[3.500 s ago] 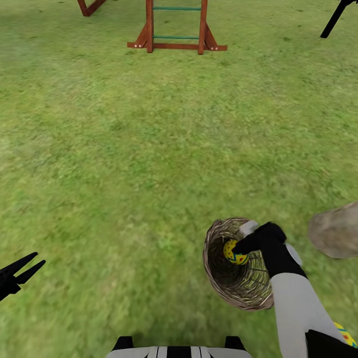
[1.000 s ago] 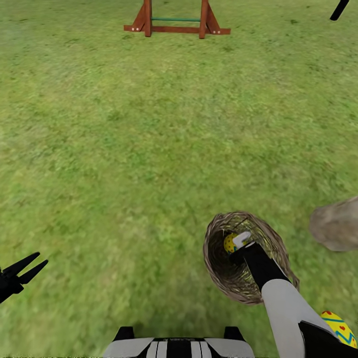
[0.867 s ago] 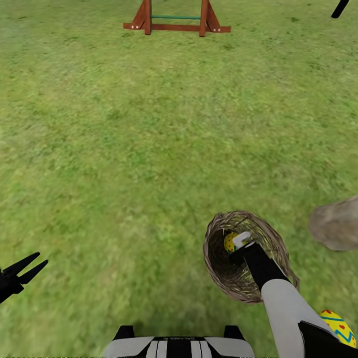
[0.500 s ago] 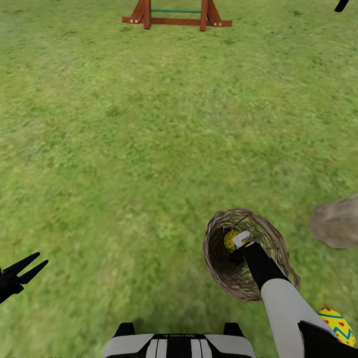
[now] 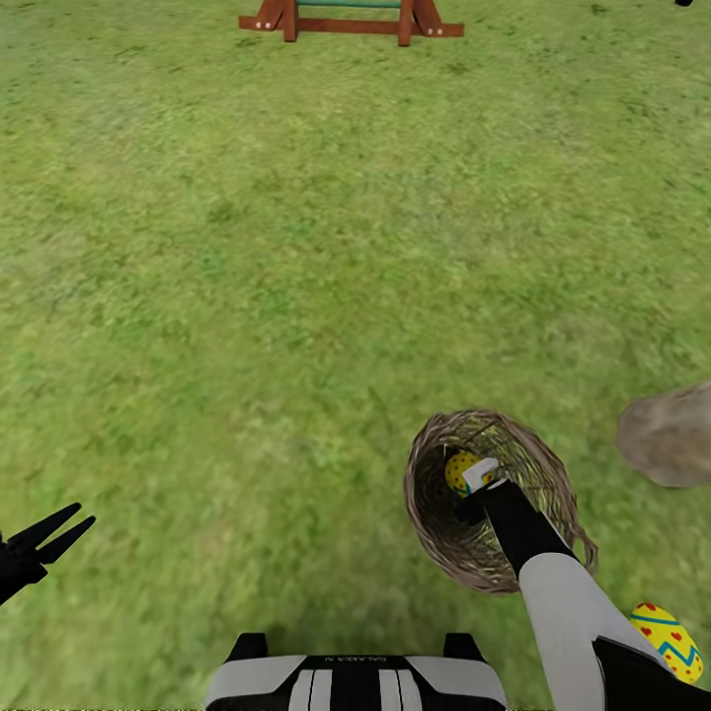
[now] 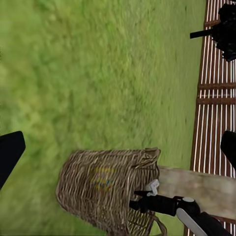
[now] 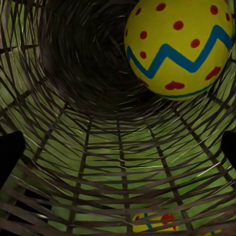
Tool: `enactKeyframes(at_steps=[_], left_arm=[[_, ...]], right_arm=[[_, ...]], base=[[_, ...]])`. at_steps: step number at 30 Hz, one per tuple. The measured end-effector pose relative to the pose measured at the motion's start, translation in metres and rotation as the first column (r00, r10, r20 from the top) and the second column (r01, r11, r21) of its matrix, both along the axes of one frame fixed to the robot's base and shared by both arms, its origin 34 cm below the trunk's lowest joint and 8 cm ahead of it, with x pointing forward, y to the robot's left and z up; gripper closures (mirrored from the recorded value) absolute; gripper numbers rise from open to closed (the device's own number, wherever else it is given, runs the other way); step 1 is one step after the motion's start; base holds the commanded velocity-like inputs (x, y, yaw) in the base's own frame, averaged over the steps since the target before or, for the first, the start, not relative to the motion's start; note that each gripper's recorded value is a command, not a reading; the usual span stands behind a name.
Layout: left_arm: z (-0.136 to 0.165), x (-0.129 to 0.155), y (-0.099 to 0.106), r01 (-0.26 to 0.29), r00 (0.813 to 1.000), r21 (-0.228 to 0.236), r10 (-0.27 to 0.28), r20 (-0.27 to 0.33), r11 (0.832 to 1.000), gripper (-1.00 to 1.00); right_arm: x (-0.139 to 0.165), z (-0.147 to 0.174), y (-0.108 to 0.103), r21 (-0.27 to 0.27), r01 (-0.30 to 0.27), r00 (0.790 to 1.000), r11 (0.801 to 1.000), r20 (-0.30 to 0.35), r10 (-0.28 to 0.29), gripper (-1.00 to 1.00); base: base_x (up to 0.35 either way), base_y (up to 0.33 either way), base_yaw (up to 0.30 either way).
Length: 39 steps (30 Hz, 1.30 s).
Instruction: Take the three Easter eggs out of the wicker basket on the lawn in the garden, then place them on the lawn next to a single tree (choose any tree) so that all three eggs are next to the same tree and none are left in the basket.
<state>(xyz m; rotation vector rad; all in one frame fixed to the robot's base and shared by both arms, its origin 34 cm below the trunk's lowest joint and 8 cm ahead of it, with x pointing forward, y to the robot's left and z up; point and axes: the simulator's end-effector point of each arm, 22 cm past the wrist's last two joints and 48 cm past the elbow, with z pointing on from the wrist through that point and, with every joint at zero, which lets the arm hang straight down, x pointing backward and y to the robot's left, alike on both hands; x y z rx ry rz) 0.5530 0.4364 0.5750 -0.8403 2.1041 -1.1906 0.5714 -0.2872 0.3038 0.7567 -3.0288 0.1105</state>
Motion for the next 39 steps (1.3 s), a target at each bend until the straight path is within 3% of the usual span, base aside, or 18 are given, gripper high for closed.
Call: enactKeyframes(at_steps=[14, 39], left_arm=[[-0.010, -0.005, 0.000, -0.002, 1.000, -0.002, 0.001, -0.024, 1.000, -1.00], [-0.021, -0.011, -0.001, -0.002, 0.999, -0.003, 0.002, -0.050, 1.000, -1.00]], right_arm=[[0.017, 0.001, -0.007, -0.018, 0.004, 0.999, 1.000, 0.044, -0.004, -1.00], [0.011, -0.009, -0.008, -0.020, 0.004, 1.000, 1.000, 0.028, -0.003, -1.00]], base=[[0.000, 0.000, 0.000], [0.000, 0.000, 0.000]])
